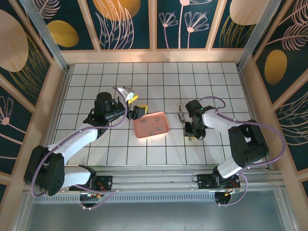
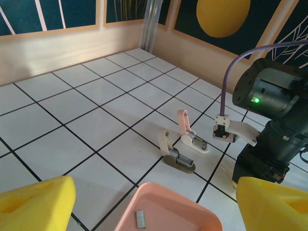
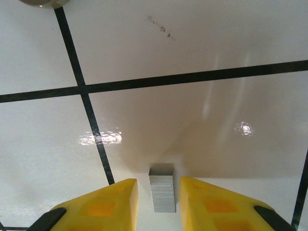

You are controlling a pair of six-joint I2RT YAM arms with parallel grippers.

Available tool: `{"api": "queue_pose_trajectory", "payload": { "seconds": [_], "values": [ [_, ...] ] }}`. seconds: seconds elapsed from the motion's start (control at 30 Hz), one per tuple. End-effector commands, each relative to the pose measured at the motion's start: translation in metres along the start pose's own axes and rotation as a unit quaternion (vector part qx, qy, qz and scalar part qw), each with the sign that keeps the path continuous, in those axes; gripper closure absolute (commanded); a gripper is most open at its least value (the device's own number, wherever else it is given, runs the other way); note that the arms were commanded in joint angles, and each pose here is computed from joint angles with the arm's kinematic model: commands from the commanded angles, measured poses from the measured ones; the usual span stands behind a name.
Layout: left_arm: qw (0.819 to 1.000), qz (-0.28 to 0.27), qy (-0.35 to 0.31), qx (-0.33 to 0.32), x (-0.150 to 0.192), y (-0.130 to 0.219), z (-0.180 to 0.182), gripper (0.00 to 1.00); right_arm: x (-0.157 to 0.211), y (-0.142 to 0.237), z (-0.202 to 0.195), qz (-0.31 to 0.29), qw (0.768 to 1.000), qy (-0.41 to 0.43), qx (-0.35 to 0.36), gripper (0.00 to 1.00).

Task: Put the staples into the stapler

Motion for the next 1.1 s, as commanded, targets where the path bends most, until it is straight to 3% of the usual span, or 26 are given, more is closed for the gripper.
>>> {"api": "queue_pose_trajectory", "payload": {
  "seconds": [0.0, 0.47, 0.67, 0.87, 1.07],
  "values": [
    [1.0, -0.007, -0.015, 0.003, -0.003, 0.002, -0.004, 0.14, -0.002, 0.0, 0.001, 0.001, 1.0, 0.011, 0.01, 0.73],
    [1.0, -0.006, -0.017, 0.003, -0.002, 0.001, -0.003, 0.14, 0.002, -0.01, -0.007, 0.014, 0.999, 0.016, 0.045, 0.75],
    [1.0, -0.005, -0.017, 0.003, -0.002, 0.001, -0.003, 0.14, -0.002, -0.013, -0.011, -0.001, 0.998, 0.018, 0.057, 0.8],
    [1.0, -0.005, -0.018, 0.002, -0.002, 0.002, -0.003, 0.14, -0.019, 0.0, -0.003, -0.05, 0.998, 0.017, 0.03, 0.84],
    [1.0, -0.005, -0.018, 0.003, -0.002, 0.001, -0.003, 0.14, -0.053, 0.039, -0.001, -0.151, 0.988, 0.022, 0.012, 0.85]
  ]
}}
Point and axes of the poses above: each hand's point on the last joint's axis, 136 mm out from that joint toward the fingers, its own y axis back along the fingers, its own z axis along the line the jaws close on, x = y × z, the point moved 1 cm from there along y, back along the fingers, and after that the axes turned 9 degrees about -y, right-handed, at the moved point
